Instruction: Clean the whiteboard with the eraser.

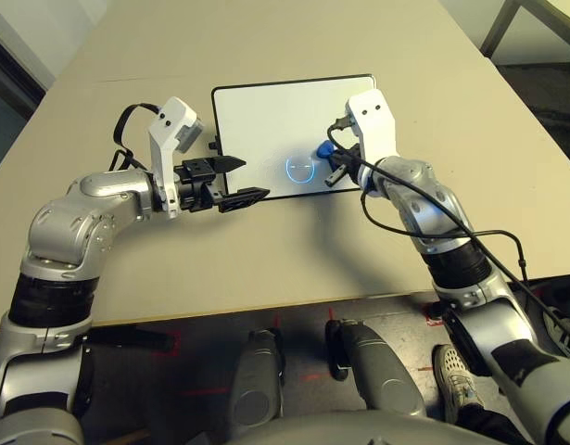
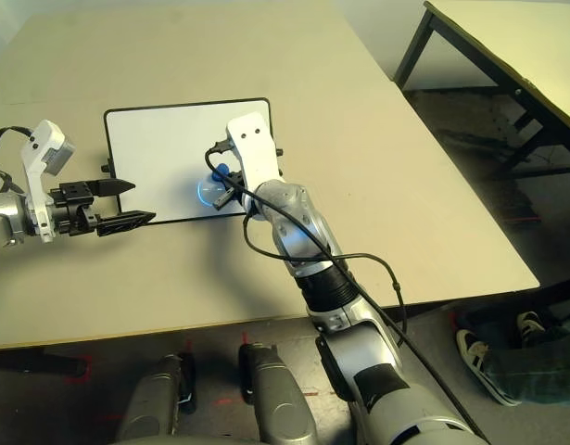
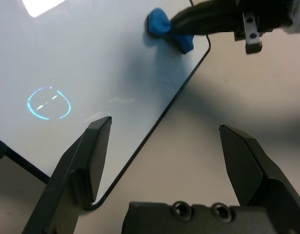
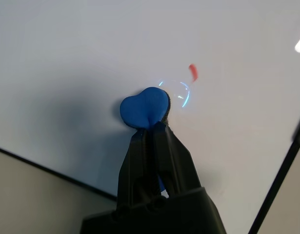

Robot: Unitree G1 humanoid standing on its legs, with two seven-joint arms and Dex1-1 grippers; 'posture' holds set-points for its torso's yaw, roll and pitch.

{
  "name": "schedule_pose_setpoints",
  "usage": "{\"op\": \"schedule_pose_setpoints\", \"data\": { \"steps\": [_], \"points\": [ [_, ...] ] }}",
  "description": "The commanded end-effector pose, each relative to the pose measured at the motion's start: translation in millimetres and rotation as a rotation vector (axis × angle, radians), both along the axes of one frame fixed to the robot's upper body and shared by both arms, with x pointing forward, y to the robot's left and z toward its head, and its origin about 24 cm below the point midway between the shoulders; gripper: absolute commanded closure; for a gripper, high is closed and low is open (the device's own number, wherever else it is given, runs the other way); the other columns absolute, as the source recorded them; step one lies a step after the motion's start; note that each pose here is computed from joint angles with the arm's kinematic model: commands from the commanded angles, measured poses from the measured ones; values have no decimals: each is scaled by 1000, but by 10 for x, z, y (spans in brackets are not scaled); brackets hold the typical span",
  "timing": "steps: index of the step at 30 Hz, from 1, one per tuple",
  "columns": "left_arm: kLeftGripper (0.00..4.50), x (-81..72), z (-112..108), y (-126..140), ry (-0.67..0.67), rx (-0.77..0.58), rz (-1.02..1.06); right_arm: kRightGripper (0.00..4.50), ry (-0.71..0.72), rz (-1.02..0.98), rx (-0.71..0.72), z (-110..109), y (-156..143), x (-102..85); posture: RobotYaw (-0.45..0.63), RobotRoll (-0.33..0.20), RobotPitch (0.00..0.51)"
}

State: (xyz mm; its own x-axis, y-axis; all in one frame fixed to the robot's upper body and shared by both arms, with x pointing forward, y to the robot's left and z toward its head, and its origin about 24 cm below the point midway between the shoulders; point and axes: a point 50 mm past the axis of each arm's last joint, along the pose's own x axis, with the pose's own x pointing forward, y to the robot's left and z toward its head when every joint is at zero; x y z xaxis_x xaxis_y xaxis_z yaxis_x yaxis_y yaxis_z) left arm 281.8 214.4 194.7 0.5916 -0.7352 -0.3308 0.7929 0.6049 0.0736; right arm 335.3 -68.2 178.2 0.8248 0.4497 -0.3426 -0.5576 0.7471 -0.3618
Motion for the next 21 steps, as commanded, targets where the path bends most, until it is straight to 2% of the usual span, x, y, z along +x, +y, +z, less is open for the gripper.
{"op": "schedule_pose_setpoints", "data": {
  "steps": [1, 13, 21],
  "points": [
    [0, -25, -43, -28, 21, 12, -14, 4499, 7, -35, 18, 65, -42, 13, -95, 0, 201],
    [0, -36, -84, -29, 30, 9, -16, 4499, -55, -39, 45, 363, -55, 38, -99, 0, 200],
    [0, -37, -101, -26, 31, 7, -18, 4499, -92, -57, 52, 481, -89, 75, -99, 0, 194]
  ]
}}
